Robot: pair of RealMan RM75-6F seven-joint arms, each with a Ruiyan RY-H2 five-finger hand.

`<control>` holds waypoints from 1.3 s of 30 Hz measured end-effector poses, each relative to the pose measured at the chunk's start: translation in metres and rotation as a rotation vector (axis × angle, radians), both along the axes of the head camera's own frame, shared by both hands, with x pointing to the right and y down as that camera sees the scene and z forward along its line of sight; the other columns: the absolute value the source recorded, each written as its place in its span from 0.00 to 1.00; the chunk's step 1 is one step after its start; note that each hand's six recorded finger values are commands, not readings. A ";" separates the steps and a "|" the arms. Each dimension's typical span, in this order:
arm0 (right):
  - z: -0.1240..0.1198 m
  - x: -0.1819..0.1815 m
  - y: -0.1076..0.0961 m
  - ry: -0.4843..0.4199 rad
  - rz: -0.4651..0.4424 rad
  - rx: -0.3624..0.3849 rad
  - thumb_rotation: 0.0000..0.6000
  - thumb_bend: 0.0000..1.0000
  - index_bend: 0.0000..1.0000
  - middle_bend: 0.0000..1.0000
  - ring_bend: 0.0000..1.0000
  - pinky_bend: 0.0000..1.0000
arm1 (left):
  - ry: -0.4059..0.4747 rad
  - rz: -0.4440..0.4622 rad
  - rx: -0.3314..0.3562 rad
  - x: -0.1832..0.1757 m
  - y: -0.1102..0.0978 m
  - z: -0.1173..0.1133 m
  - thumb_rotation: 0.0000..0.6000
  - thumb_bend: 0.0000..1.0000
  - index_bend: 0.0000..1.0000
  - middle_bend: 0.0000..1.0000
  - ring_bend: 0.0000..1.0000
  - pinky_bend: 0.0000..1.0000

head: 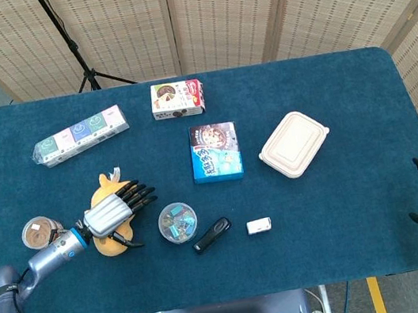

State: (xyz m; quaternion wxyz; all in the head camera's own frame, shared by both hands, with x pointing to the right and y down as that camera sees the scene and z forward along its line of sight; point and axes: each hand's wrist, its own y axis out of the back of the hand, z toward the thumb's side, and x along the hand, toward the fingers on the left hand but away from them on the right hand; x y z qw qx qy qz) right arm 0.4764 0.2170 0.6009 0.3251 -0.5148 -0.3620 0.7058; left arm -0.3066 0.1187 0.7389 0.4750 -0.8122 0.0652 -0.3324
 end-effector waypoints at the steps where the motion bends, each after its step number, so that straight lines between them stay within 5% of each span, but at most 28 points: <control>1: 0.000 0.000 0.000 0.001 0.001 -0.001 1.00 0.00 0.03 0.00 0.00 0.00 | -0.002 -0.020 0.004 -0.001 -0.004 0.000 0.07 0.00 0.00 0.00 0.00 0.00; 11: 0.001 0.001 -0.001 0.003 0.004 -0.001 1.00 0.00 0.03 0.00 0.00 0.00 | -0.007 -0.129 0.010 -0.005 -0.027 0.001 0.07 0.00 0.00 0.00 0.00 0.00; 18: -0.002 -0.001 0.000 -0.006 -0.002 0.005 1.00 0.00 0.03 0.00 0.00 0.00 | 0.164 -0.123 0.016 -0.002 -0.019 -0.029 0.07 0.00 0.00 0.00 0.00 0.00; 26: -0.003 -0.003 0.002 -0.012 -0.006 0.003 1.00 0.00 0.03 0.00 0.00 0.00 | 0.324 -0.109 -0.032 -0.018 0.015 -0.057 0.06 0.00 0.00 0.00 0.00 0.00; 39: -0.003 -0.003 0.002 -0.016 -0.004 0.004 1.00 0.00 0.03 0.00 0.00 0.00 | 0.181 -0.099 -0.099 -0.034 0.032 -0.031 0.07 0.00 0.00 0.00 0.00 0.00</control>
